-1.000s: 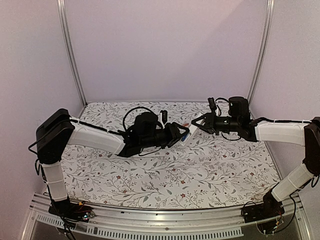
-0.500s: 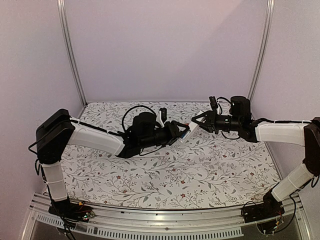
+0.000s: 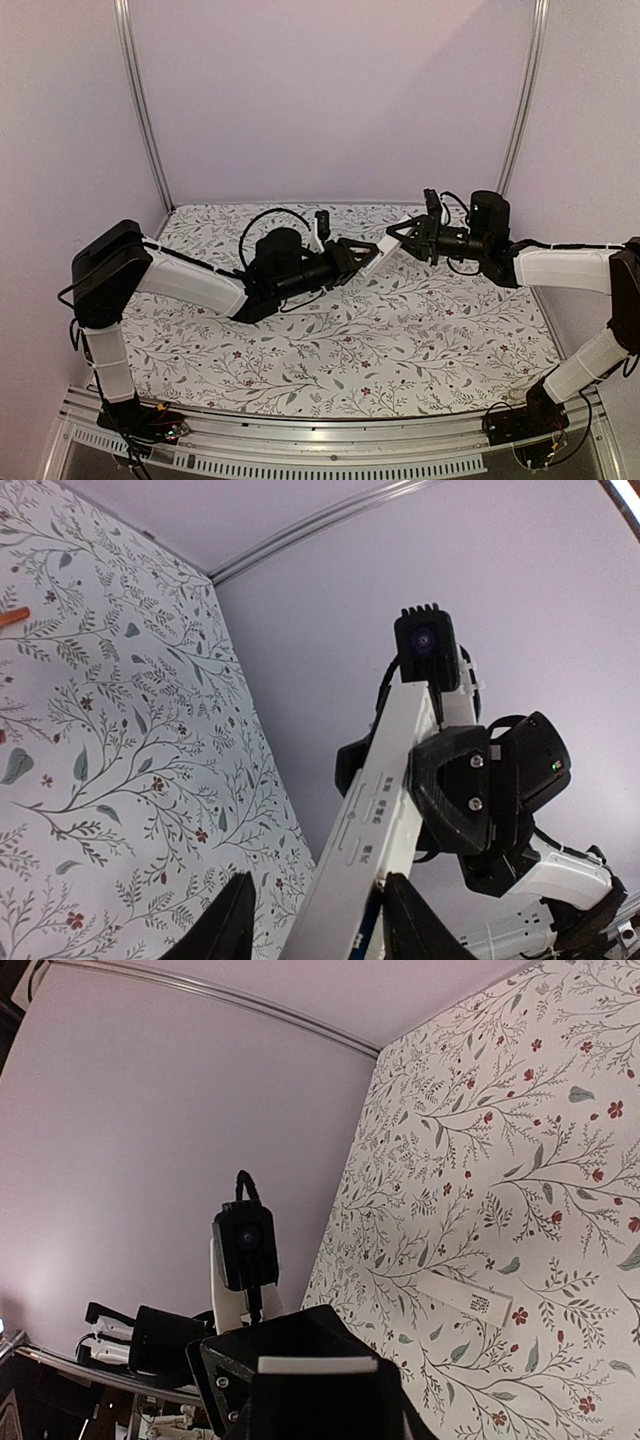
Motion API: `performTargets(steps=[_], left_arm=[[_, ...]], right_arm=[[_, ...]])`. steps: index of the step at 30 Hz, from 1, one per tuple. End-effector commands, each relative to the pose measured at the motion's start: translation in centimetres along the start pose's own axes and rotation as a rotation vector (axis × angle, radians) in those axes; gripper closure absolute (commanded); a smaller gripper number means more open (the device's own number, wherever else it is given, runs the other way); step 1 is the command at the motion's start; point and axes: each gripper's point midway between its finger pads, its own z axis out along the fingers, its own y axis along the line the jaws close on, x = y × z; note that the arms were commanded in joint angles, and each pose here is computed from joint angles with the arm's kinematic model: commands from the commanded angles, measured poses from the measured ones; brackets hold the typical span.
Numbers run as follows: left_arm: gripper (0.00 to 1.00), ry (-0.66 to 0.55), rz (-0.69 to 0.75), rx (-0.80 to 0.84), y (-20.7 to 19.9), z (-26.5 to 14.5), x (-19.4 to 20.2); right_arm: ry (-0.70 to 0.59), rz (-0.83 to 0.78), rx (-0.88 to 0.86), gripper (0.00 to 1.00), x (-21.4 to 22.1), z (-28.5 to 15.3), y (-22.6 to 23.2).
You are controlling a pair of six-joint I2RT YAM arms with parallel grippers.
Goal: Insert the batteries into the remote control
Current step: Load the battery into the battery compartment, then pass from the right arm to the left
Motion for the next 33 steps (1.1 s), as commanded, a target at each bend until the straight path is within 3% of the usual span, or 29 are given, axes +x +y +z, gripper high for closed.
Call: performTargets(steps=[1, 9, 20, 23, 29, 33], left_arm=[[0.56, 0.071, 0.006, -0.153, 5.3, -1.0, 2.3], [0.33, 0.073, 0.226, -0.129, 2.0, -1.8, -0.9], [0.01, 0.251, 0.556, -0.142, 1.0, -2.1, -2.6], [0.00, 0.326, 0.675, -0.167, 1.5, -2.5, -1.8], [0.13, 0.457, 0.770, -0.175, 2.1, -3.3, 0.1], [0.10, 0.463, 0.829, -0.243, 2.3, -3.1, 1.7]], right_arm=[[-0.111, -0.108, -0.163, 1.00, -3.2, -1.9, 5.9], [-0.059, -0.120, -0.046, 1.00, -1.8, -1.4, 2.5], [0.012, -0.187, 0.076, 1.00, 0.2, -1.2, -1.6], [0.039, -0.183, 0.080, 1.00, 0.8, -0.8, -2.5], [0.105, -0.201, 0.072, 0.98, 2.2, 0.8, -2.9], [0.131, -0.190, 0.084, 0.98, 2.8, 1.9, -3.7]])
